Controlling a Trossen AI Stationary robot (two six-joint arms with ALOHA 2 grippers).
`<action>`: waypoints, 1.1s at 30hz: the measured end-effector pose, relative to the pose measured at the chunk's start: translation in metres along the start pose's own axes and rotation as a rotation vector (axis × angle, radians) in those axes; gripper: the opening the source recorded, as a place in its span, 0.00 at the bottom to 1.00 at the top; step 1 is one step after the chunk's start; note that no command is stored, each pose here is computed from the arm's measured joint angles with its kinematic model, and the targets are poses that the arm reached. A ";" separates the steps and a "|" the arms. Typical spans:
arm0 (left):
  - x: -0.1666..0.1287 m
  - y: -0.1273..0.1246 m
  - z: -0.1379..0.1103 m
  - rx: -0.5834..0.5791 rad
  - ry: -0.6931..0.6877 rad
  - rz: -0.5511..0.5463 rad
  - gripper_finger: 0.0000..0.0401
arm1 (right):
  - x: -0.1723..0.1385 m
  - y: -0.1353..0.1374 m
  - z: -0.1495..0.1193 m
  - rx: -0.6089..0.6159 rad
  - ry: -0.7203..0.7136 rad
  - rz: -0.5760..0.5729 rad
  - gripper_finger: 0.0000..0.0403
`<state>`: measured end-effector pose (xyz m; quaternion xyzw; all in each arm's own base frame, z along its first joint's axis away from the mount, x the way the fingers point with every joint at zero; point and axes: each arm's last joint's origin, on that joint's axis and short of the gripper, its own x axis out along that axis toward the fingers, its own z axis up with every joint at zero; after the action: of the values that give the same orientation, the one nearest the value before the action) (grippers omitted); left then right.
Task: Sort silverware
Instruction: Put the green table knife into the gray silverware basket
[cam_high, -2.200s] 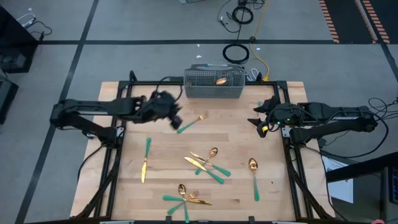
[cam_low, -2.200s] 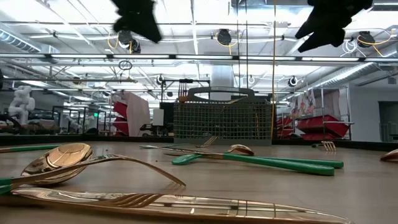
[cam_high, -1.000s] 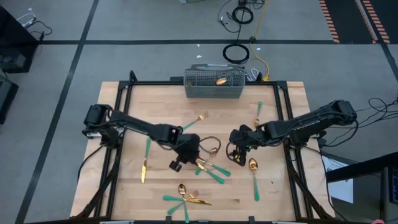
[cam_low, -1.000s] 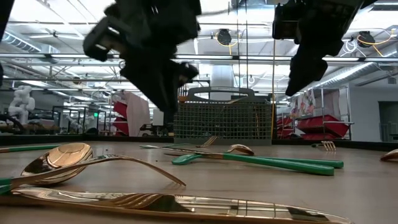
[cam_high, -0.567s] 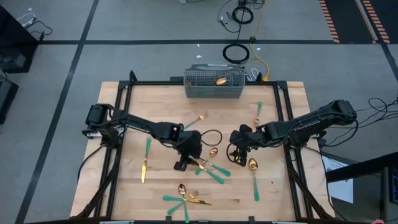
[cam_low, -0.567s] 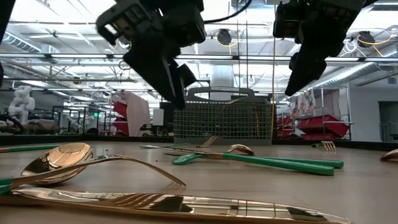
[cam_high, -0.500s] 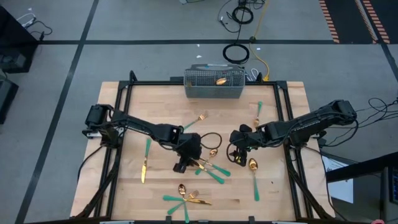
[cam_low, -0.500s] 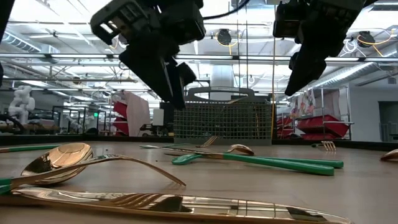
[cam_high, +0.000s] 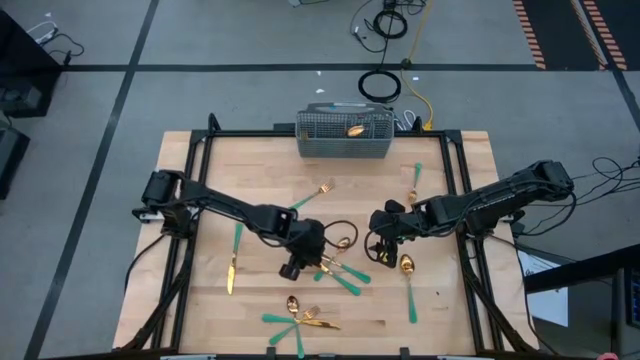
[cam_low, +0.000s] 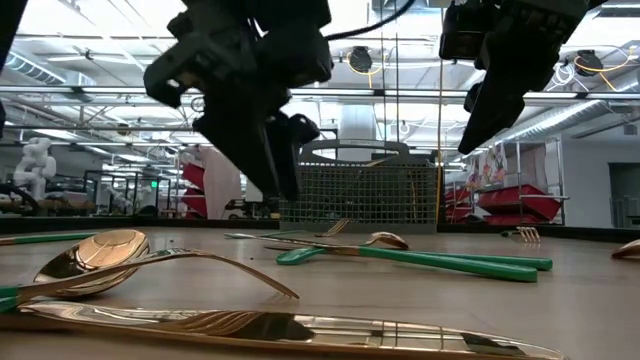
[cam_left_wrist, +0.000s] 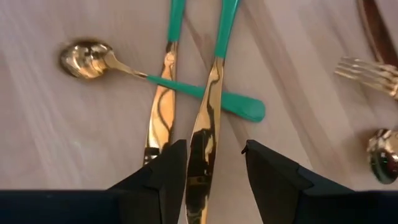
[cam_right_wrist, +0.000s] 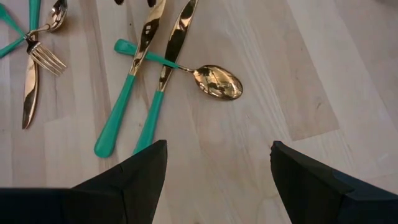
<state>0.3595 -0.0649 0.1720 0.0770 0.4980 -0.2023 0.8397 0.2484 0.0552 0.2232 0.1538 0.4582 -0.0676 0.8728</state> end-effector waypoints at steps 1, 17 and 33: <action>0.002 0.000 -0.001 0.000 0.007 0.001 0.42 | 0.000 0.000 0.000 0.000 0.000 0.000 0.68; 0.018 0.001 -0.002 0.055 0.017 0.033 0.42 | 0.000 0.000 0.000 0.011 -0.001 0.001 0.68; 0.042 0.002 -0.007 0.057 0.027 -0.003 0.42 | 0.000 0.000 0.000 0.013 -0.003 0.002 0.68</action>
<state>0.3728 -0.0723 0.1321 0.1029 0.5035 -0.2168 0.8300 0.2485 0.0552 0.2235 0.1598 0.4563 -0.0698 0.8726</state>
